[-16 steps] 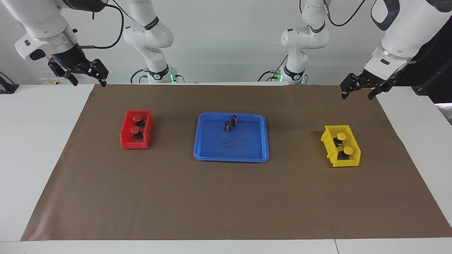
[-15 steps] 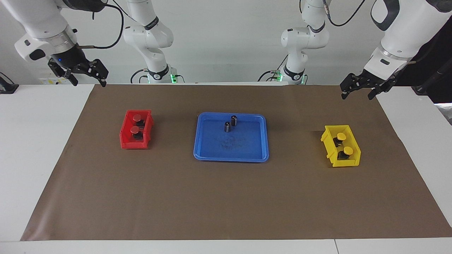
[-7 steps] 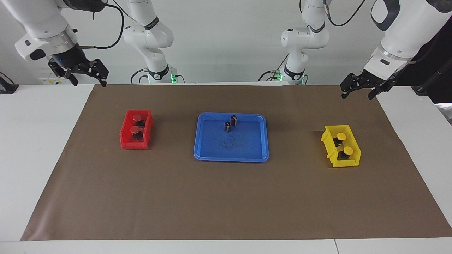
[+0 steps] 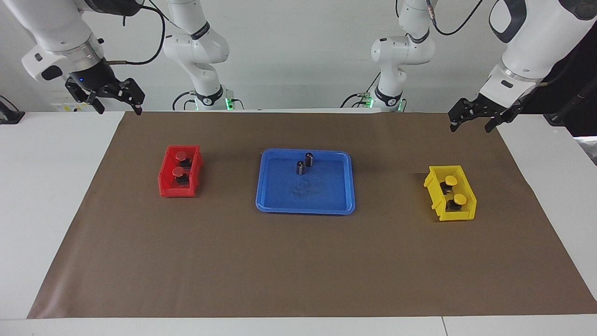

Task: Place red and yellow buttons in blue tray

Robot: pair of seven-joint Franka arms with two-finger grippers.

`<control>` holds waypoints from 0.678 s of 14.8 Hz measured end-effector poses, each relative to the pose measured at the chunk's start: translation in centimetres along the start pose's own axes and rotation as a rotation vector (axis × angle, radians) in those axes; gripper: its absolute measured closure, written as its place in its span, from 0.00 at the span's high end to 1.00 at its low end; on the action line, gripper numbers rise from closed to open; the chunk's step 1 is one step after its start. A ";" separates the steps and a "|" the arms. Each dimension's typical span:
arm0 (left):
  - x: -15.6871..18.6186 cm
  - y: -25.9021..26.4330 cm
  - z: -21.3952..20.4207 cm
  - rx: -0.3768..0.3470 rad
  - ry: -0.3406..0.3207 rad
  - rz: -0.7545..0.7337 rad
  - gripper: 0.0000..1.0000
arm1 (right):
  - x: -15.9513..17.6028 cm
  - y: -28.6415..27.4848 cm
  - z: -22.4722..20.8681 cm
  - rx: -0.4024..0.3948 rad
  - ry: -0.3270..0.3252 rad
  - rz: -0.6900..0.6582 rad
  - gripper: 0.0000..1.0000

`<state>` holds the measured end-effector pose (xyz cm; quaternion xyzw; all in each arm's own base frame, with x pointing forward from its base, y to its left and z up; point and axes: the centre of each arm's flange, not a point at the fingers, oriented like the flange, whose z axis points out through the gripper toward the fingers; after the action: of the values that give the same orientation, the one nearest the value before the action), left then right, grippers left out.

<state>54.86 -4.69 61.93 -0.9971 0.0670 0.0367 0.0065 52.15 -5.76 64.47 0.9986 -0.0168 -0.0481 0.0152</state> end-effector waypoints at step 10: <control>0.0 0.0 0.0 0.000 0.000 0.000 1.00 | 0.0 -0.6 1.1 0.001 -0.022 -0.011 0.99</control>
<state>54.82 -4.67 61.97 -0.9971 0.0669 0.0367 0.0065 52.09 -5.24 63.37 0.9981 -0.0117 -0.0590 0.0145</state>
